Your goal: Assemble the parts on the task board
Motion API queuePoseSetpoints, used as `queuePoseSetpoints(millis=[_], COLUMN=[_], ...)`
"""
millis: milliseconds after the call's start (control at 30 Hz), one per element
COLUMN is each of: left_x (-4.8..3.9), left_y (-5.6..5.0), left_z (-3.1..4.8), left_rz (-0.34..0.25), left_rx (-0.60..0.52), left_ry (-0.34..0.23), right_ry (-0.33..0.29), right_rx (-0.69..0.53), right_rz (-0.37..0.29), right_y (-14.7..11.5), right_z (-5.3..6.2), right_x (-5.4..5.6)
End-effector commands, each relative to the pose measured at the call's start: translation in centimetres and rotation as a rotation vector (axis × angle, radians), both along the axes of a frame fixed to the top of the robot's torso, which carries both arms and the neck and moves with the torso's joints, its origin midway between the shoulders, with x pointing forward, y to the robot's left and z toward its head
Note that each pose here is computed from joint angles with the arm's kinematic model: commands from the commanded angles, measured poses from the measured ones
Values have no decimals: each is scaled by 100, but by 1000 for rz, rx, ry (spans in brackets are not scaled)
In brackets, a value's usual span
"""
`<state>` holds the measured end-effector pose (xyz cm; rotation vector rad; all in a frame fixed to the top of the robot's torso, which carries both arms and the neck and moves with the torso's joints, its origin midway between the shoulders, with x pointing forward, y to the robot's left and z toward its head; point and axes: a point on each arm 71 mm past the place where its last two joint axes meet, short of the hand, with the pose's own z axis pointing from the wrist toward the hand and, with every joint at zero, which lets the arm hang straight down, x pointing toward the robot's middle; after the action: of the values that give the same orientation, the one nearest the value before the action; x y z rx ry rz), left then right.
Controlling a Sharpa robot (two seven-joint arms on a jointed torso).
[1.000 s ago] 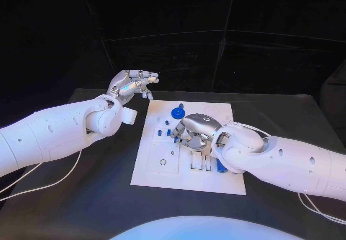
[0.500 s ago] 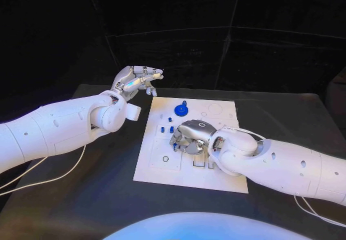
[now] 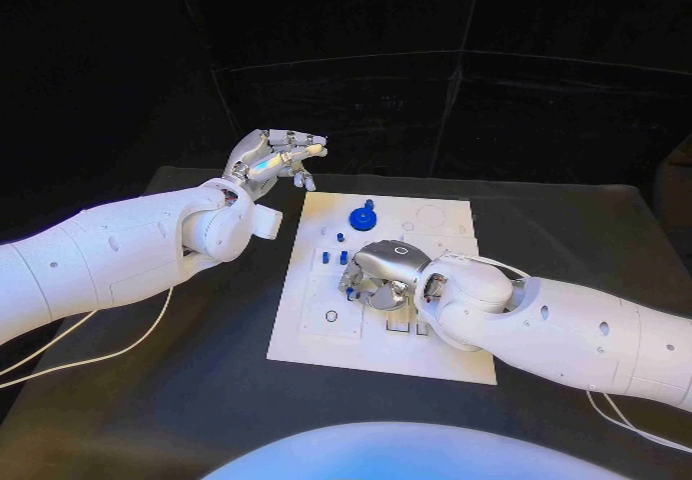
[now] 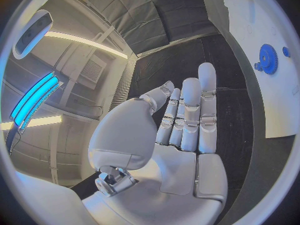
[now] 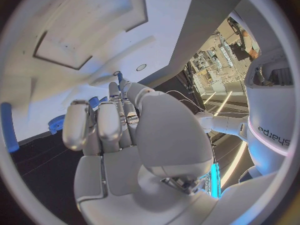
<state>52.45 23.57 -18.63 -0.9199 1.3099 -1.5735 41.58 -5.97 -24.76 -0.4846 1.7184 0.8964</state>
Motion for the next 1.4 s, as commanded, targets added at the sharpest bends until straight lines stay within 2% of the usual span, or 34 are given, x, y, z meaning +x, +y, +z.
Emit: queuePoseSetpoints(millis=[33, 1400], left_x=[4, 16], left_y=[-9, 12], left_z=[16, 6], left_rz=[-12, -8], left_rx=[-12, -8], left_ry=[-5, 2], right_ry=[-9, -69], right_rx=[-29, -26], right_rz=[3, 7], right_y=[-3, -3], right_z=[-21, 26], right_x=[-7, -45])
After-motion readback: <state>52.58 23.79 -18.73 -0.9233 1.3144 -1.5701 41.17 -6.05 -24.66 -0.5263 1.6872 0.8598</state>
